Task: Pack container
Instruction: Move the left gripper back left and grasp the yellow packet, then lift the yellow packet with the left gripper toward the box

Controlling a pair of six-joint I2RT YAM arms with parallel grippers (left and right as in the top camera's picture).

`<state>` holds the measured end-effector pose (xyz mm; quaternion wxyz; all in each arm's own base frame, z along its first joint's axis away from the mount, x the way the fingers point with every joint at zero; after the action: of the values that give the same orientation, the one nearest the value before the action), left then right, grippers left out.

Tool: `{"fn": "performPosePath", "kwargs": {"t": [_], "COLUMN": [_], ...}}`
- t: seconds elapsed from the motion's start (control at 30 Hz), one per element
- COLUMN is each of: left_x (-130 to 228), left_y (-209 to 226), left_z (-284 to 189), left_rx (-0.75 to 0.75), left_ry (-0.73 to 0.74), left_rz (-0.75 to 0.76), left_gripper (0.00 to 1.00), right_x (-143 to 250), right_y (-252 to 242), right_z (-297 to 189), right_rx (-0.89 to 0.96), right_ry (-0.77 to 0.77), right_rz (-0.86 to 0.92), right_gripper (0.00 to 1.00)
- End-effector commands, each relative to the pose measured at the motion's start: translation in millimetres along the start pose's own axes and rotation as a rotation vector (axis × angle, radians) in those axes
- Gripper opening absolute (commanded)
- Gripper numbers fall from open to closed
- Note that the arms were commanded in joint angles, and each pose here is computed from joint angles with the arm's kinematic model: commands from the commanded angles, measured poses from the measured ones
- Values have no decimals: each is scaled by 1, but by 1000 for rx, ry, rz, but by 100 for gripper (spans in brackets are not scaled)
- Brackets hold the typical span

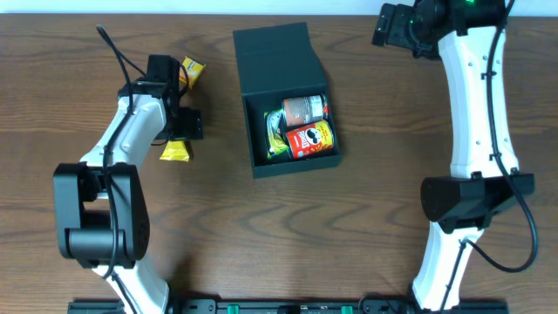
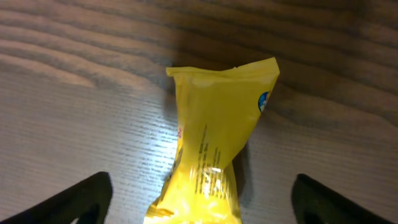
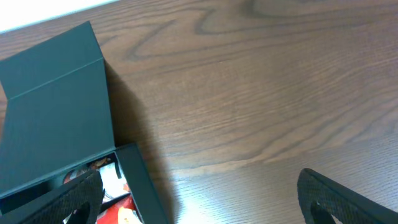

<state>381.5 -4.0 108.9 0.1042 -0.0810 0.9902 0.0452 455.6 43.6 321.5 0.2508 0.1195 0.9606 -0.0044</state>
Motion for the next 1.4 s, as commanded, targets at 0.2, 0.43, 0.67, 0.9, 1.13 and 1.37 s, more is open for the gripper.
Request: {"fn": "performPosePath", "kwargs": {"t": [0.2, 0.43, 0.67, 0.9, 1.13, 1.37], "left_x": [11, 1, 0, 0, 0, 3], "left_y": [-1, -3, -4, -4, -7, -16], "left_z": [34, 35, 35, 35, 34, 31], "left_rx": [-21, -7, -5, -5, 28, 99], "left_ry": [93, 34, 27, 26, 32, 73], "left_rz": [7, -23, -51, -70, -96, -163], "left_gripper": [73, 58, 46, 38, 36, 38], "right_x": [2, 2, 2, 2, 2, 1], "right_y": [0, 0, 0, 0, 0, 0], "right_z": [3, 3, 3, 3, 3, 3], "right_rx": [6, 6, 6, 5, 6, 5], "right_ry": [12, 12, 12, 12, 11, 9], "right_rz": [-15, -15, -15, -14, -14, -14], "right_gripper": [99, 99, 99, 99, 99, 99]}}
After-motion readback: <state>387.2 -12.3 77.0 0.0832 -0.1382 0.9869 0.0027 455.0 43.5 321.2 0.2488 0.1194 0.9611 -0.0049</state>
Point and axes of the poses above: each gripper's point midway between its finger pads, its own z axis out along the fingers, its own y axis along the line the jaws close on, x = y × z, the point moved 7 cm from there along -z, back along the fingers, and after that the axes turned 2 degrees about -z, right-handed, at the moved point
